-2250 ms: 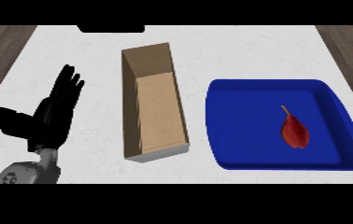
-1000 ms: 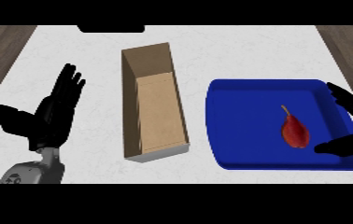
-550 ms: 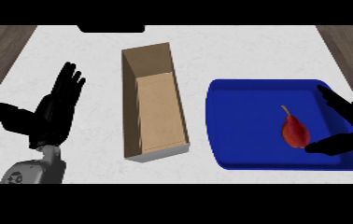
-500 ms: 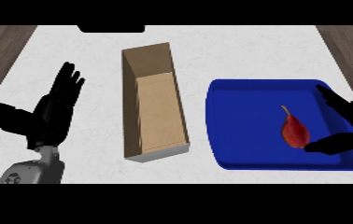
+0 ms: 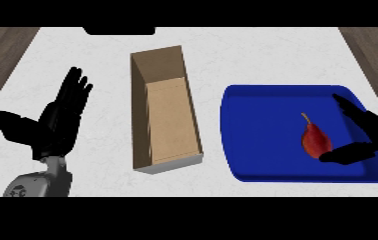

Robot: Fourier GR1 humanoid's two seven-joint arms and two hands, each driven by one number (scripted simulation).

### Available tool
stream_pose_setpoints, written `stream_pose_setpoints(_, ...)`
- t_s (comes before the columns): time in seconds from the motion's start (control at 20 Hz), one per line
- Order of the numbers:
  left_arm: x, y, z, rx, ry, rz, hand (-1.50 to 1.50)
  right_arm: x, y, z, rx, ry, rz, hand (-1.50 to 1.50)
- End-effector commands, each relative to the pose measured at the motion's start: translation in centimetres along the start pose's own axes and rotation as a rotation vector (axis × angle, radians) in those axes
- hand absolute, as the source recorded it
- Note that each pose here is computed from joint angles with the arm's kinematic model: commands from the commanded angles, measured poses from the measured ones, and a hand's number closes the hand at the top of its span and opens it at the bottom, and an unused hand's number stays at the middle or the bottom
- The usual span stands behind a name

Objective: Pick the pear from the tray and place it in the cardboard box

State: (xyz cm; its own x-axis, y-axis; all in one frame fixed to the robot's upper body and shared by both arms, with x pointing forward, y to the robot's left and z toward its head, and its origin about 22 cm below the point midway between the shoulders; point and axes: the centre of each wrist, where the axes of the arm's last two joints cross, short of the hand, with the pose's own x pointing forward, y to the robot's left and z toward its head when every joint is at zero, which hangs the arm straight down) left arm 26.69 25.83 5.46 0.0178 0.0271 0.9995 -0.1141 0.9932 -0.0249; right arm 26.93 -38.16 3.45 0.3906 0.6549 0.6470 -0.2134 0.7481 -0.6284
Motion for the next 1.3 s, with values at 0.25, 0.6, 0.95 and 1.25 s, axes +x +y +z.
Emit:
stream_pose_setpoints(0.25,-0.7,1.3,-0.1,-0.002,-0.018,0.013,0.0,2.1,1.1,-1.3,0.025,0.01,0.002,-1.5)
stream_pose_setpoints(0.6,-0.4,-0.7,0.4,0.015,0.003,-0.005,0.0,-0.3,3.3,-2.0,0.046,0.012,0.018,-1.5)
stream_pose_setpoints(0.95,0.1,-0.6,-0.3,-0.014,0.002,0.001,0.0,-0.4,3.0,-2.8,0.063,0.004,0.022,-1.5)
stream_pose_setpoints(1.25,-1.0,0.3,0.2,0.005,0.001,-0.008,0.0,-1.5,2.7,-2.2,0.018,-0.021,0.013,-1.5)
